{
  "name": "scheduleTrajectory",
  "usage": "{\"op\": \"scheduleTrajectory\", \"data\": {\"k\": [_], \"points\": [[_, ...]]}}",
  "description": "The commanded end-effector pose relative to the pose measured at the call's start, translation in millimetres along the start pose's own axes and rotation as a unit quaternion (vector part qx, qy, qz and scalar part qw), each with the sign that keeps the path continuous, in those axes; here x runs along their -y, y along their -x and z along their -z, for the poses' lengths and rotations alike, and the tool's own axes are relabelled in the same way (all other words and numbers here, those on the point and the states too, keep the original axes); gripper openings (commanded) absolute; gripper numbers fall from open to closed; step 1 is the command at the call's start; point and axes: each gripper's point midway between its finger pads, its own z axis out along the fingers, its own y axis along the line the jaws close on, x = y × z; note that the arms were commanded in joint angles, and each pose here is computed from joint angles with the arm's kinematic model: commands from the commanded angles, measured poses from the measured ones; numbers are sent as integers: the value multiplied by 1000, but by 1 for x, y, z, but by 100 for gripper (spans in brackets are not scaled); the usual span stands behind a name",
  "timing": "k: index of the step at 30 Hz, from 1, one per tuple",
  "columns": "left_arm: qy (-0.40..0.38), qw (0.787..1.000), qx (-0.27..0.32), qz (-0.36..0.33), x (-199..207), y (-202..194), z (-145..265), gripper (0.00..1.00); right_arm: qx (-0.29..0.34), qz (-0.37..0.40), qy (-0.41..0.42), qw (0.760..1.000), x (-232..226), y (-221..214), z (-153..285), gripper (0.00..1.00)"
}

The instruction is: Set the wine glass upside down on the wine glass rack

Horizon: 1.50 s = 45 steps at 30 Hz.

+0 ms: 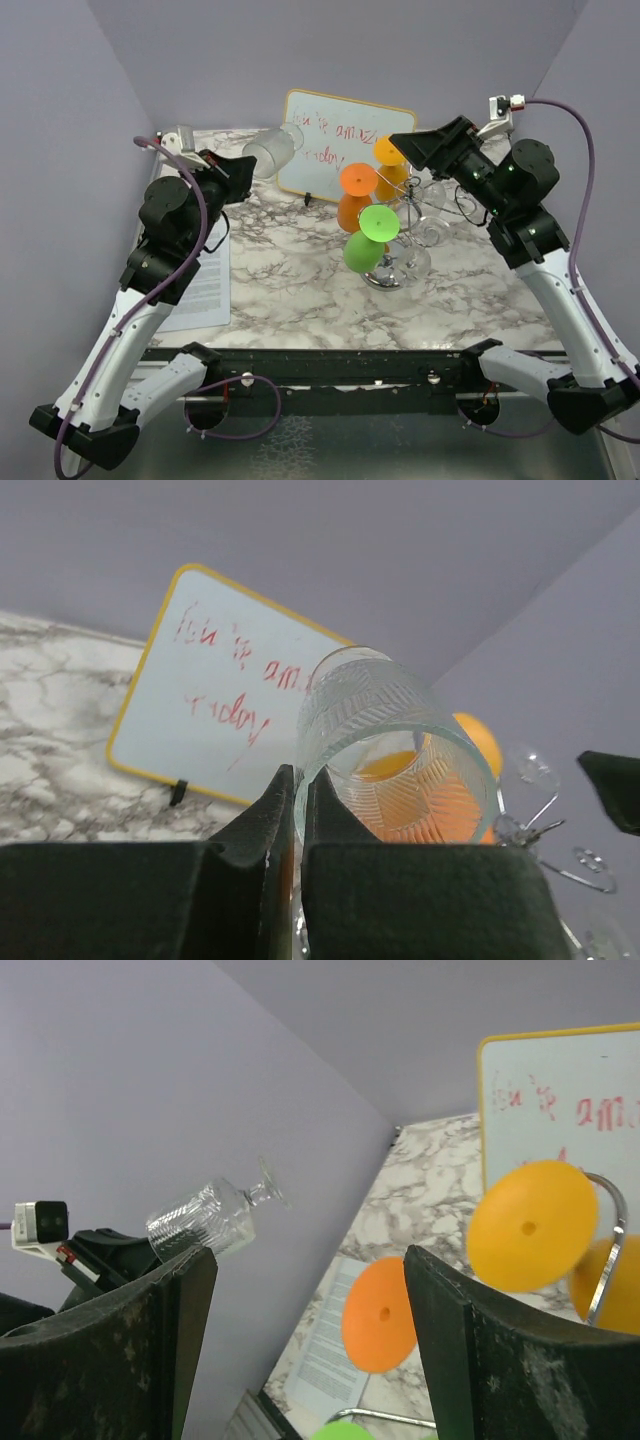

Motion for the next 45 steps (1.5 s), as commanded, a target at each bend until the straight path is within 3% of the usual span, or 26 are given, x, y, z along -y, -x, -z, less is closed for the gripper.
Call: {"op": "scheduleTrajectory", "data": {"k": [1,6,11,17,24,33,45], "points": [[-104,981,145,69,53,78,8,0,-32,-45,89,995,-38,4,-16,81],[-158,967,180,87,78,100,0,0,-31,-91,122,988,-50,10,-36,84],[-190,956,198,104,93,108,-17,0,-38,-144,161,976,-79,5,-59,100],[-212,944,228,111,101,120,-22,0,-13,-197,153,968,-112,-5,-86,100],[-219,938,248,105,95,115,-19,0,59,-294,61,952,-121,-28,-114,100],[-222,938,253,84,90,107,-13,0,42,-359,100,927,-152,-42,-129,100],[-226,938,250,87,86,98,-11,0,21,-370,100,923,-164,-50,-146,94]]}}
